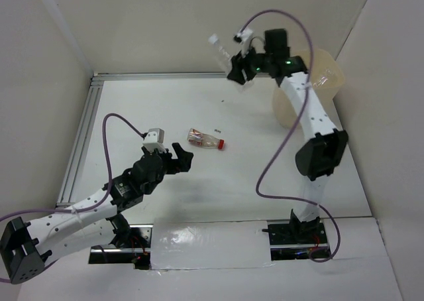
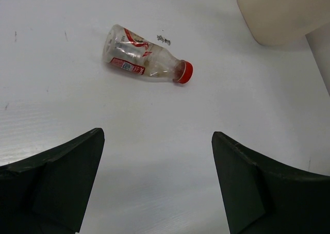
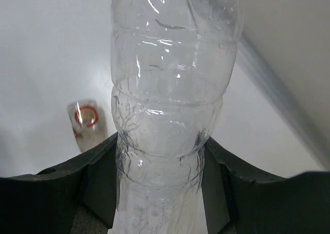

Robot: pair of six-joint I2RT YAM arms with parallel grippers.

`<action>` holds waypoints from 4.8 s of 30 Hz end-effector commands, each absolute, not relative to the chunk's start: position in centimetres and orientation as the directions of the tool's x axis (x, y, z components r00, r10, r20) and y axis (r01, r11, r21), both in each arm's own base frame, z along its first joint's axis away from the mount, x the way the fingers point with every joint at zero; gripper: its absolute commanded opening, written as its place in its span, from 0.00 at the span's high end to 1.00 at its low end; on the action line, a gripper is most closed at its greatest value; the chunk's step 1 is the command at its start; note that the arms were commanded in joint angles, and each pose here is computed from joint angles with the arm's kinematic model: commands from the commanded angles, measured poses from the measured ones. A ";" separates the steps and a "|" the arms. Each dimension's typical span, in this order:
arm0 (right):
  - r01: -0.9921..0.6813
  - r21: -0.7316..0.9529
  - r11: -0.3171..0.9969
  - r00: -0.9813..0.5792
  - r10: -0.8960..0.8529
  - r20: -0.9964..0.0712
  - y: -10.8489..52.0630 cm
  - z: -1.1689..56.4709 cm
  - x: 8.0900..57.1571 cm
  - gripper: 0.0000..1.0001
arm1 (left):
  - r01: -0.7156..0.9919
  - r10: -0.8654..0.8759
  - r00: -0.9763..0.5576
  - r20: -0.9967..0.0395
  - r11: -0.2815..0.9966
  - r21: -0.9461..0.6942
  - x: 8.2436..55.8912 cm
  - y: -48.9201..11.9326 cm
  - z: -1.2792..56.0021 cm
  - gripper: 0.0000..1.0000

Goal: Put the plastic bottles in the bin

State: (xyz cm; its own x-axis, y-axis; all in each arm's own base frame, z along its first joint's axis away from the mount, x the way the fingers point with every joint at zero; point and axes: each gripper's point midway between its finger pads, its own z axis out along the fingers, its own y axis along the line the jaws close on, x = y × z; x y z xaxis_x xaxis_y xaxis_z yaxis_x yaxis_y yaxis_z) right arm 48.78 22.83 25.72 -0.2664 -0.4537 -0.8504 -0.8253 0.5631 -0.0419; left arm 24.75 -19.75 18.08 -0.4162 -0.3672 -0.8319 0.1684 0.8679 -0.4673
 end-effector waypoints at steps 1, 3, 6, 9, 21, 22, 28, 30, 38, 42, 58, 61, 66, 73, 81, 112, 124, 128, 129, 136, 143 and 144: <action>-0.816 -0.158 0.556 0.024 -0.240 -0.970 20.0 40.5 47.3 1.00 | 0.232 -0.413 -0.353 -0.839 0.830 -0.506 25.5 -21.0 21.8 0.02; -0.781 -0.173 0.599 0.069 -0.193 -0.979 17.9 42.7 47.7 1.00 | 0.232 -0.413 -0.353 -0.839 0.830 -0.506 25.5 -21.0 21.8 0.02; -0.711 -0.175 0.681 0.103 -0.146 -0.984 12.8 45.0 48.4 1.00 | 0.242 -0.417 -0.353 -0.838 0.824 -0.512 25.4 -21.2 22.0 0.02; -0.651 -0.139 0.746 0.073 -0.121 -0.990 7.1 44.2 49.6 1.00 | 0.249 -0.400 -0.362 -0.842 0.829 -0.501 25.6 -21.6 21.6 0.02; -0.768 0.090 0.634 -0.173 -0.070 -0.982 0.5 32.0 51.9 0.84 | 0.271 -0.390 -0.390 -0.834 0.817 -0.509 25.5 -22.8 21.5 0.02; -0.770 0.090 0.631 -0.179 -0.078 -0.981 0.5 31.4 51.8 0.81 | 0.271 -0.390 -0.390 -0.834 0.817 -0.509 25.5 -22.8 21.5 0.02; -0.723 0.072 0.687 -0.220 -0.130 -0.967 -1.1 29.1 52.0 0.00 | 0.245 -0.401 -0.394 -0.827 0.822 -0.515 25.4 -22.3 21.0 0.02; -0.709 0.018 0.705 -0.165 -0.141 -0.976 -2.2 31.0 52.0 0.00 | 0.236 -0.406 -0.402 -0.820 0.820 -0.522 25.5 -22.4 20.8 0.02; -0.582 -0.237 0.778 0.053 -0.254 -0.966 -4.2 40.5 50.6 0.00 | 0.132 -0.461 -0.485 -0.744 0.802 -0.583 26.3 -24.0 19.5 0.00; -0.514 -0.334 0.790 0.175 -0.284 -0.943 -3.5 46.0 47.9 0.00 | -0.001 -0.531 -0.515 -0.673 0.786 -0.619 27.2 -24.6 19.2 0.00; -0.959 -0.281 0.020 0.233 -0.505 -0.831 24.1 24.1 32.5 0.00 | -0.128 -0.474 -0.582 -0.661 0.856 -0.501 25.6 -22.3 16.2 0.01; -0.977 -0.212 0.027 0.164 -0.539 -0.826 26.2 21.1 33.6 0.00 | -0.056 -0.426 -0.595 -0.682 0.868 -0.494 24.2 -21.0 16.7 0.13; -0.981 -0.171 0.095 0.081 -0.597 -0.798 29.5 17.1 36.6 0.00 | -0.046 -0.442 -0.605 -0.663 0.850 -0.524 21.5 -18.7 15.1 0.13; -0.981 -0.166 0.102 0.054 -0.676 -0.735 34.1 12.2 38.1 0.00 | -0.042 -0.475 -0.580 -0.662 0.829 -0.557 20.2 -16.9 15.6 0.09; -0.975 -0.157 0.155 -0.019 -0.770 -0.638 34.7 5.7 39.2 0.00 | -0.053 -0.467 -0.582 -0.666 0.839 -0.541 19.7 -16.0 15.6 0.09; -0.428 -0.076 0.900 0.010 -0.079 -0.997 0.4 44.1 50.8 0.86 | 0.200 -0.331 -0.557 -0.762 0.837 -0.509 23.4 -22.3 17.4 0.06; -0.388 0.017 0.921 -0.138 -0.039 -0.990 -5.7 36.5 56.3 0.62 | 0.201 -0.346 -0.553 -0.758 0.828 -0.524 23.0 -22.0 17.5 0.06; -0.394 0.056 0.917 -0.192 -0.022 -0.981 -5.6 34.3 56.5 0.30 | 0.194 -0.352 -0.556 -0.753 0.826 -0.529 22.9 -21.8 17.6 0.06; -0.386 0.062 0.921 -0.205 -0.019 -0.979 -5.8 33.8 56.6 0.30 | 0.189 -0.354 -0.551 -0.756 0.829 -0.527 23.0 -21.7 17.6 0.06; -0.353 0.084 0.932 -0.204 0.010 -0.979 -7.1 34.9 55.3 0.00 | 0.184 -0.363 -0.552 -0.751 0.825 -0.534 22.7 -21.5 17.5 0.06; -0.358 -0.001 0.934 -0.056 -0.023 -0.998 -6.9 42.7 52.7 0.00 | 0.203 -0.349 -0.550 -0.759 0.826 -0.527 23.0 -21.9 18.0 0.06; -0.358 -0.015 0.933 -0.036 -0.030 -0.999 -6.7 43.7 52.3 0.00 | 0.208 -0.346 -0.555 -0.757 0.823 -0.529 22.9 -22.1 18.0 0.06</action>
